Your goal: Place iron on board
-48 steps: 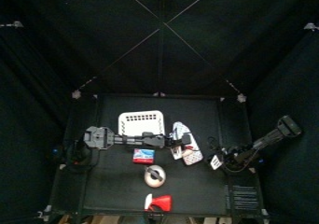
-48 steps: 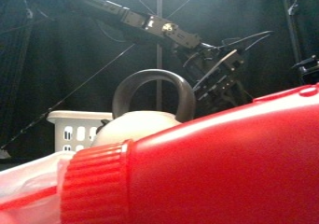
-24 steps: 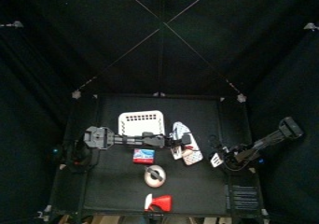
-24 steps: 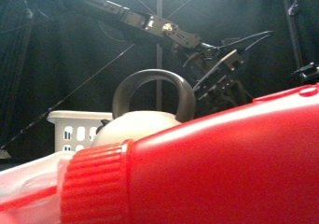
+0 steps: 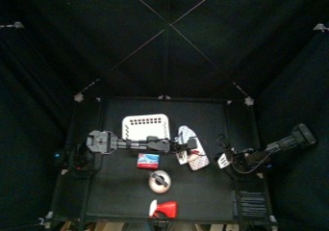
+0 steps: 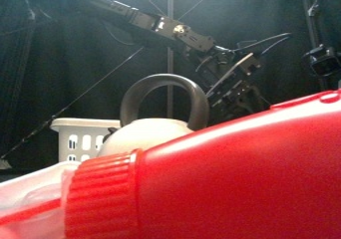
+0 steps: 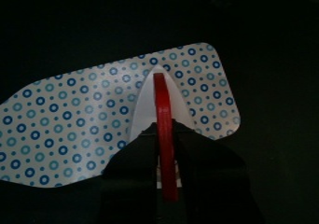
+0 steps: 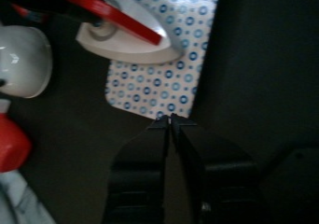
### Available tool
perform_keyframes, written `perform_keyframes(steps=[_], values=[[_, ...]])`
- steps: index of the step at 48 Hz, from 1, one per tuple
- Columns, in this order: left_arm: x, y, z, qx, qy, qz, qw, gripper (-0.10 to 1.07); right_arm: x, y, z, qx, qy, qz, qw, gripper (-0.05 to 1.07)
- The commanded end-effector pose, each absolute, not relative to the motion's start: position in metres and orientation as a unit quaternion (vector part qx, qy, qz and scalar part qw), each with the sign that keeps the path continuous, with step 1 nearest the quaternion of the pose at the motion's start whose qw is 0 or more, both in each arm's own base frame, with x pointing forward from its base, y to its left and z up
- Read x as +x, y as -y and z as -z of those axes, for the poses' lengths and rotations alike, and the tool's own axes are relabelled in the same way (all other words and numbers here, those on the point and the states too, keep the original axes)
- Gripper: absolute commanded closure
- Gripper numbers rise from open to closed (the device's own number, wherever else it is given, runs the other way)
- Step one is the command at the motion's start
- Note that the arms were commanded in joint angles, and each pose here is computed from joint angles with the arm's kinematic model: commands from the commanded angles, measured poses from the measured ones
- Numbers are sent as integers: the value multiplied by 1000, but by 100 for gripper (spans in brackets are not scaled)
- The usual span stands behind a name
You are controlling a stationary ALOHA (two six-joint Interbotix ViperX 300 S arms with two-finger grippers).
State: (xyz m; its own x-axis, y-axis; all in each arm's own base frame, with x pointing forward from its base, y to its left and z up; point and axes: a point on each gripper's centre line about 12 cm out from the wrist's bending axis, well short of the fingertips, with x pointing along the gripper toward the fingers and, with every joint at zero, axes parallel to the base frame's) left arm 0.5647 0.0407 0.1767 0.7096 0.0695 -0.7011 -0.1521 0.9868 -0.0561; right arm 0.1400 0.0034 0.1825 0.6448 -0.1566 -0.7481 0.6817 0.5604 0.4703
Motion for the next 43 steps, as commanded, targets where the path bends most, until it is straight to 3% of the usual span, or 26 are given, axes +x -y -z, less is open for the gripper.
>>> perform_keyframes(steps=[1, 15, 43], values=[[570, -43, -202, -53, -348, -60, 934, 52, 147, -2, -194, 425, -303, 235, 820, 40], [569, -43, -202, -52, -350, -60, 933, 52, 140, 2, -157, 440, -315, 217, 813, 7], [568, -43, -199, -51, -355, -61, 932, 52, 133, 6, -114, 461, -279, 183, 822, 6]])
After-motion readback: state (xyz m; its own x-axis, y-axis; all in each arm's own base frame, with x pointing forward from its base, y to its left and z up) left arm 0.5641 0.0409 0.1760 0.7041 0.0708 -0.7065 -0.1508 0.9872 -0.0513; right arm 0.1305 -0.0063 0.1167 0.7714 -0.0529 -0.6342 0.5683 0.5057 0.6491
